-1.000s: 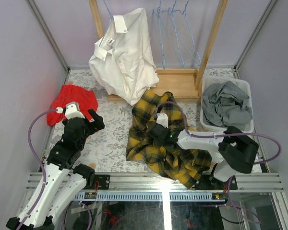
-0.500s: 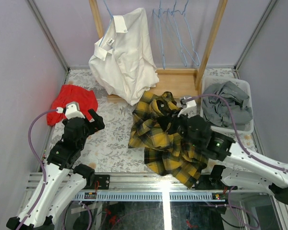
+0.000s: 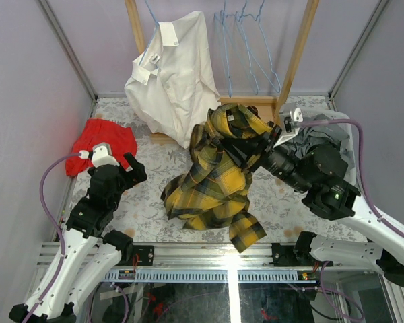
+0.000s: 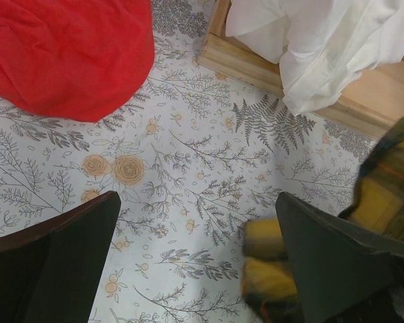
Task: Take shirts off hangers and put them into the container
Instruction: Adjust the shirt at the center of the board.
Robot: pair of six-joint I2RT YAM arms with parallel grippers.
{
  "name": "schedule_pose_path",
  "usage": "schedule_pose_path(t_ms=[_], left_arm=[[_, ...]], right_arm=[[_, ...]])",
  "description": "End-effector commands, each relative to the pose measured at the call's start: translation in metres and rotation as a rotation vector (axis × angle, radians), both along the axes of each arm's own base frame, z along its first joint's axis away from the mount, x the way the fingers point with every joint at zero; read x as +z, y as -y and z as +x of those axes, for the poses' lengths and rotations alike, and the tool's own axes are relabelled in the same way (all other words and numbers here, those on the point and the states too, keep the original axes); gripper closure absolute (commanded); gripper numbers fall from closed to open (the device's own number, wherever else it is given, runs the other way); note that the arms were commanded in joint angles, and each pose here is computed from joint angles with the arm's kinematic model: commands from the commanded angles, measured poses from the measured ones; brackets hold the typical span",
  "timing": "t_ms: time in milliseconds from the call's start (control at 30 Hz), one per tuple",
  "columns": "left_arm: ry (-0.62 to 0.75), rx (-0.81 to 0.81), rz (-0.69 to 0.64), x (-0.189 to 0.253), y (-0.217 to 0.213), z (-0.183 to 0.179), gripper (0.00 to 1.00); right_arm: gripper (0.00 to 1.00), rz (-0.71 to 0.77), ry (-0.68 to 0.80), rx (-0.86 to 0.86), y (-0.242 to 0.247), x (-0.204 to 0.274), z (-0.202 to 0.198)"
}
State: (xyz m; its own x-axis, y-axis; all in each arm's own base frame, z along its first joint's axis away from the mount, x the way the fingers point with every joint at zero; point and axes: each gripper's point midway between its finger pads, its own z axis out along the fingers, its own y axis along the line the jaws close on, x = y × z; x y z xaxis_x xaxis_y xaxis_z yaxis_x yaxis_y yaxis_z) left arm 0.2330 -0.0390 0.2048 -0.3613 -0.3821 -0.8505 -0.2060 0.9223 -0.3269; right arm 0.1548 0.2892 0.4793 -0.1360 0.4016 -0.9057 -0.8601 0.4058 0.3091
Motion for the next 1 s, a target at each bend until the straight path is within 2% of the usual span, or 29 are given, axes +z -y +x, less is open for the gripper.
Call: schedule_pose_path(t_ms=[0, 100, 200, 300, 333, 467, 600, 667, 800, 833, 867, 967], left_arm=[[0.042, 0.028, -0.018, 0.007, -0.003, 0.004, 0.0], [0.039, 0.031, -0.018, 0.007, -0.003, 0.005, 0.0], [0.034, 0.027, -0.016, 0.006, -0.002, 0.005, 0.0], [0.029, 0.023, -0.015, 0.005, -0.001, 0.005, 0.0], [0.027, 0.023, -0.015, 0.004, -0.002, 0.005, 0.0], [0.029, 0.018, -0.018, 0.005, 0.0, 0.005, 0.0], [0.025, 0.011, -0.018, 0.004, 0.001, 0.006, 0.0], [0.022, 0.011, -0.017, 0.004, 0.001, 0.006, 0.0], [0.019, 0.016, -0.016, 0.003, 0.0, 0.005, 0.0], [0.019, 0.016, -0.015, 0.003, 0.0, 0.005, 0.0], [0.021, 0.018, -0.017, 0.004, -0.001, 0.004, 0.0], [0.03, 0.023, -0.02, 0.005, -0.001, 0.004, 0.0]], right_arm=[[1.0, -0.046, -0.01, -0.149, 0.001, -0.012, 0.03], [1.0, -0.238, -0.22, -0.273, 0.001, -0.111, 0.054], [1.0, -0.398, -0.504, -0.465, 0.028, -0.229, 0.063], [0.99, -0.551, -0.634, -0.435, 0.04, -0.303, 0.041], [0.95, -0.579, -0.675, -0.414, 0.043, -0.32, 0.032], [0.75, -0.651, -0.766, -0.381, 0.05, -0.358, 0.013], [0.34, -0.741, -0.792, -0.25, 0.031, -0.371, 0.0], [0.22, -0.818, -0.834, -0.187, 0.021, -0.384, -0.009], [0.15, -0.972, -0.923, -0.133, 0.008, -0.412, -0.022], [0.1, -1.006, -0.925, -0.127, 0.005, -0.419, -0.025], [0.0, -1.04, -0.923, -0.113, 0.002, -0.425, -0.03], [0.01, -1.216, -0.922, -0.149, 0.011, -0.452, -0.039]])
